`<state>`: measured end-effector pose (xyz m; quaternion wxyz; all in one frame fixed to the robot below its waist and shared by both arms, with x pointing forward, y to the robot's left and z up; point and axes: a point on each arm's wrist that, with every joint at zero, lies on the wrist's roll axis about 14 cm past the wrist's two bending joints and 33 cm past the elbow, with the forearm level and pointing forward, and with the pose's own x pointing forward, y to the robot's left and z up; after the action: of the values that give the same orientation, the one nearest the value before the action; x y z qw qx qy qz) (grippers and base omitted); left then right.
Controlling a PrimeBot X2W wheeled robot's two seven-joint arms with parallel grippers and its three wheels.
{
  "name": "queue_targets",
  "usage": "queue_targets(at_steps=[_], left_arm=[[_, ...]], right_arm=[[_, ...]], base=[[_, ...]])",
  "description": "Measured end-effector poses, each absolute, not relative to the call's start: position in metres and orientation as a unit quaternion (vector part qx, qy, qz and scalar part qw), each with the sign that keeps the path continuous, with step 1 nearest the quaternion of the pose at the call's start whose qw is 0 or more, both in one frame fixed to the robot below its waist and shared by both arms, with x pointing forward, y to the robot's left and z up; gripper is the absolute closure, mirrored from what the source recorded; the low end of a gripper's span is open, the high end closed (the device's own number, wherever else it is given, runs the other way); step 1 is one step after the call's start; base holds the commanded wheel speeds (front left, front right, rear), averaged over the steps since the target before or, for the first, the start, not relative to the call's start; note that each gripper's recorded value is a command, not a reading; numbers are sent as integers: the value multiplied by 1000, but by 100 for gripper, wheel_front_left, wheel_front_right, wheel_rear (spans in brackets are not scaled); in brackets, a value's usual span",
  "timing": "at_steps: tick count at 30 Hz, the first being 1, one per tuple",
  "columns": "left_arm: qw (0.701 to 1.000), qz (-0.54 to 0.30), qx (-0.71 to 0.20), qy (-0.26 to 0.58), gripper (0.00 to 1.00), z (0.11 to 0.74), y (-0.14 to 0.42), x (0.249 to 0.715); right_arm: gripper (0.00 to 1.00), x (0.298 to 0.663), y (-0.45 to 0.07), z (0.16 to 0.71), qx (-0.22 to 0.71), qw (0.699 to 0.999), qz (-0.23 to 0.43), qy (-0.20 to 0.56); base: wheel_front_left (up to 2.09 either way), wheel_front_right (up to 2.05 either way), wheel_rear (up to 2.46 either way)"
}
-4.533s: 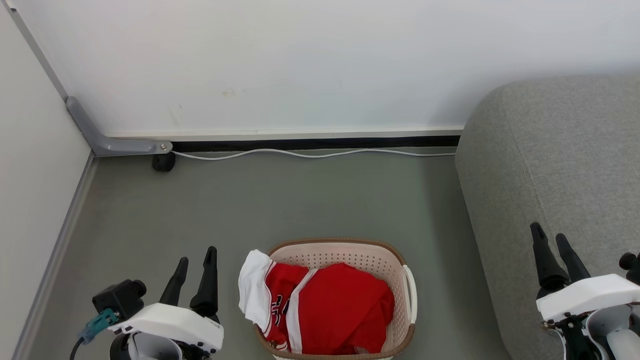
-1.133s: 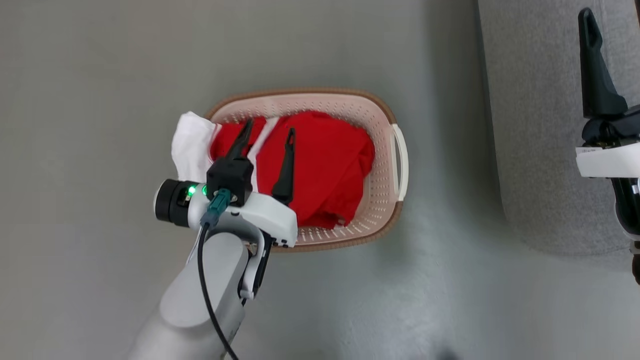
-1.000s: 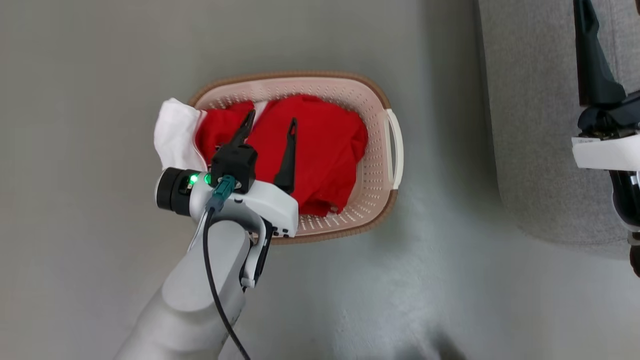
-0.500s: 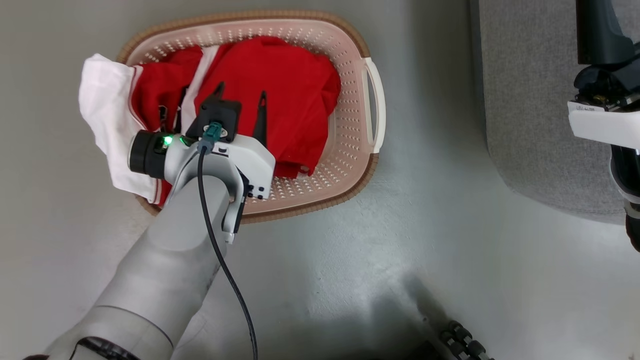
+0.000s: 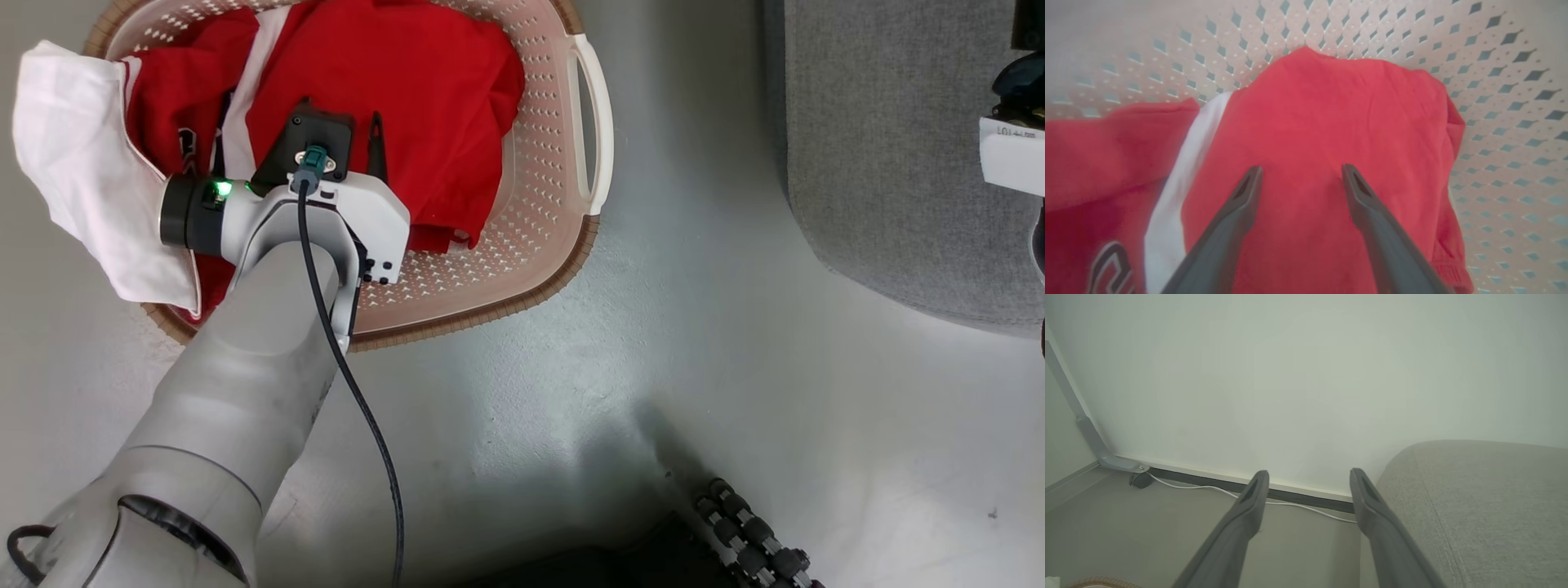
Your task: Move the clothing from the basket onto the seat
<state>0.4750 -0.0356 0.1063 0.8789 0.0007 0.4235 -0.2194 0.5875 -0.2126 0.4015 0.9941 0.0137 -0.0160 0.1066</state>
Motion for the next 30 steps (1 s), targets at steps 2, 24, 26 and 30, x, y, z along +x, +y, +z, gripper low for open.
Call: queue_targets(at_steps=[2, 24, 26, 30], left_arm=[[876, -226, 8, 426, 0, 101, -37, 474], [837, -244, 63, 485, 100, 66, -37, 464], [840, -246, 61, 479, 100, 67, -37, 466], [851, -252, 51, 458, 100, 75, -43, 473]], right_arm=[[0, 588, -215, 399, 17, 995, 101, -15], [0, 590, -244, 392, 12, 998, 59, -17], [0, 590, -246, 393, 11, 998, 56, -18], [0, 589, -257, 400, 6, 999, 42, -22]], base=[[0, 0, 0], [0, 0, 0], [0, 0, 0], [0, 0, 0]])
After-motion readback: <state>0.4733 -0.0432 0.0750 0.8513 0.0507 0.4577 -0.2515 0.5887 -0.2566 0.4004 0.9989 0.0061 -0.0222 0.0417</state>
